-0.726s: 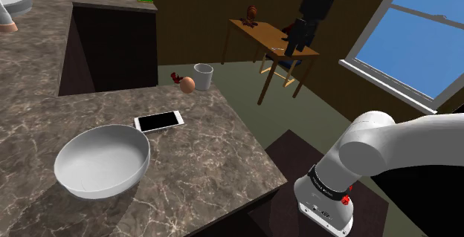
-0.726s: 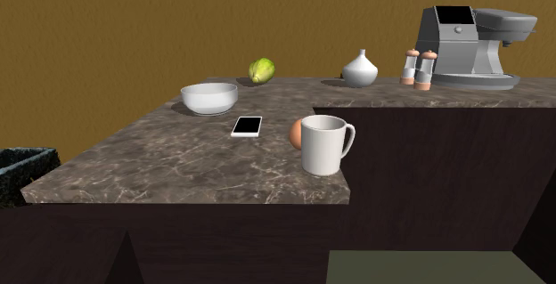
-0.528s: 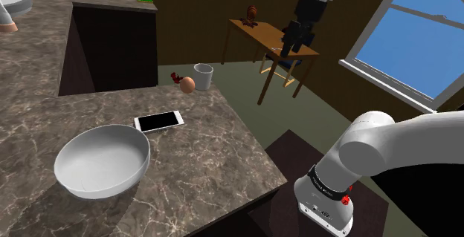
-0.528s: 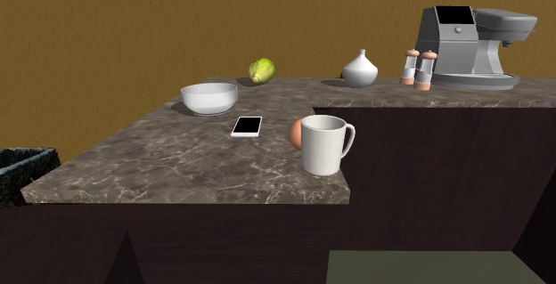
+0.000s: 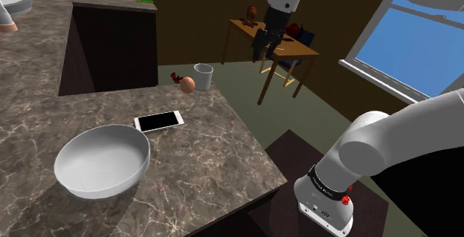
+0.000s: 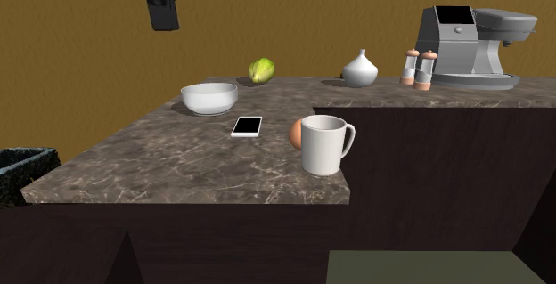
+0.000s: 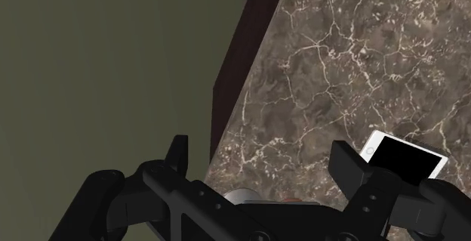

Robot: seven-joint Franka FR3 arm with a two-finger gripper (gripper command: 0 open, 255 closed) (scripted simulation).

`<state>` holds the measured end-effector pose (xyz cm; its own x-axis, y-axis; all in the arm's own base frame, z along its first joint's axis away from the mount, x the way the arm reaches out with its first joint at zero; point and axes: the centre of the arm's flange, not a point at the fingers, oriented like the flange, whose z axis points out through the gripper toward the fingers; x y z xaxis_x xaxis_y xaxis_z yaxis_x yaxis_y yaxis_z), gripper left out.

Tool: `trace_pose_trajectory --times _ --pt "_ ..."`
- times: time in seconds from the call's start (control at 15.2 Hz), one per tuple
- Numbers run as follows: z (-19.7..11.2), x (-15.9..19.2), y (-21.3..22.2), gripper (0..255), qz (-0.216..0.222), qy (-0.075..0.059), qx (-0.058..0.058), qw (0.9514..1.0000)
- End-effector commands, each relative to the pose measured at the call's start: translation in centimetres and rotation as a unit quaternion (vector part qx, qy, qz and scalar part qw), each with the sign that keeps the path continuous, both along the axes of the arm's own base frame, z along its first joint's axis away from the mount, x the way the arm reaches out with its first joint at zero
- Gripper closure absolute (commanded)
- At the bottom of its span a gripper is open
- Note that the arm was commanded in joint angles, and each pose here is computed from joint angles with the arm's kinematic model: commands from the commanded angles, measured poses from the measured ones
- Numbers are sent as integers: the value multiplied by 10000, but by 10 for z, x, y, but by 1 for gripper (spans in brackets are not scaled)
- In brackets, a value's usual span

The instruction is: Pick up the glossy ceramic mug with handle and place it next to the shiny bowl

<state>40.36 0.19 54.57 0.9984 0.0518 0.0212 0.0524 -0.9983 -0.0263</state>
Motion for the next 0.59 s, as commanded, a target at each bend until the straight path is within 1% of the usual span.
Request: trace_pose_trajectory --times 0.0,0.53 --pt "-17 22 2 0 -54 -9 13 10000" --pt "-74 110 3 0 -262 -27 64 9996"
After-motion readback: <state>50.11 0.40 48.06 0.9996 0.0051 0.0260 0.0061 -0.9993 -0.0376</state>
